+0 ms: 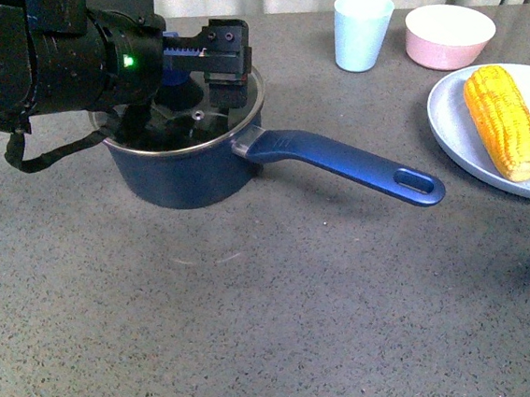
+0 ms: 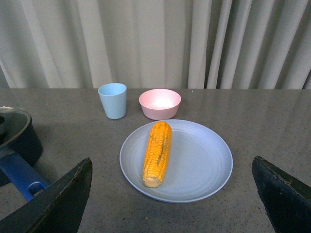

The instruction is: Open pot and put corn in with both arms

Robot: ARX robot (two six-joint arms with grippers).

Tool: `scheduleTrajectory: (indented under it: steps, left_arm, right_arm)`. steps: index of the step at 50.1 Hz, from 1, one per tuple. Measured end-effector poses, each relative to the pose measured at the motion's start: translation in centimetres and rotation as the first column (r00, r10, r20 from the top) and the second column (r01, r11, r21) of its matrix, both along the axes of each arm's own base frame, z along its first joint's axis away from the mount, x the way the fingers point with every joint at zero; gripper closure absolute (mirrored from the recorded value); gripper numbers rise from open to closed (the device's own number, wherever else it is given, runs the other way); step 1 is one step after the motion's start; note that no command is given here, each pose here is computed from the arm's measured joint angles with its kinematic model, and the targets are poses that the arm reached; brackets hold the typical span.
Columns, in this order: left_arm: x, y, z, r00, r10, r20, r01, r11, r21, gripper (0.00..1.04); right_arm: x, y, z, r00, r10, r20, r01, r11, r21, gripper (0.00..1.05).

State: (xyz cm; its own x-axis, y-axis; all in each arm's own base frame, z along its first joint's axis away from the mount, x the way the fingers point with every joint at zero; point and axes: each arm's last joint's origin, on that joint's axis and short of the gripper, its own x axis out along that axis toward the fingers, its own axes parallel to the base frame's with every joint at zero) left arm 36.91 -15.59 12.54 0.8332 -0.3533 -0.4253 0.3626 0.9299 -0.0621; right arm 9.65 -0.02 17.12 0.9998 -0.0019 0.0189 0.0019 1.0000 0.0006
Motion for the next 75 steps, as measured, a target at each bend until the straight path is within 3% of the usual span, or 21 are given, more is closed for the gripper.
scheduleTrajectory:
  steps: [2,12,14,32,42,49,63,75]
  left_arm:
    - [0.1,-0.1,-0.1,1.0,-0.001,-0.002,0.001,1.0,0.005,0.1]
    - [0.6,0.0,0.1,1.0,0.028,0.002,-0.028,1.0,0.011,0.43]
    - [0.6,0.0,0.0,1.0,0.028,0.002,-0.028,1.0,0.011,0.45]
    - [0.3,0.6,1.1,0.999,0.045,-0.001,-0.045,0.999,-0.014,0.46]
    - [-0.9,4.0,4.3,0.992,0.11,0.064,-0.105,0.991,-0.077,0.46]
    - [-1.7,7.4,5.2,0.975,0.19,0.11,-0.181,0.98,-0.086,0.46]
    - [-3.0,16.2,1.8,0.916,0.388,0.104,-0.383,0.922,-0.06,0.46]
    - [-3.4,19.3,-2.4,0.878,0.473,0.068,-0.473,0.881,-0.019,0.46]
  right_arm:
    - [0.0,0.0,0.0,1.0,0.0,0.0,0.0,1.0,0.0,0.09]
    - [0.0,0.0,0.0,1.0,0.0,0.0,0.0,1.0,0.0,0.09]
    - [0.0,0.0,0.0,1.0,0.0,0.0,0.0,1.0,0.0,0.09]
    - [0.0,0.0,0.0,1.0,0.0,0.0,0.0,1.0,0.0,0.09]
    - [0.0,0.0,0.0,1.0,0.0,0.0,0.0,1.0,0.0,0.09]
    - [0.0,0.0,0.0,1.0,0.0,0.0,0.0,1.0,0.0,0.09]
    - [0.0,0.0,0.0,1.0,0.0,0.0,0.0,1.0,0.0,0.09]
    - [0.0,0.0,0.0,1.0,0.0,0.0,0.0,1.0,0.0,0.09]
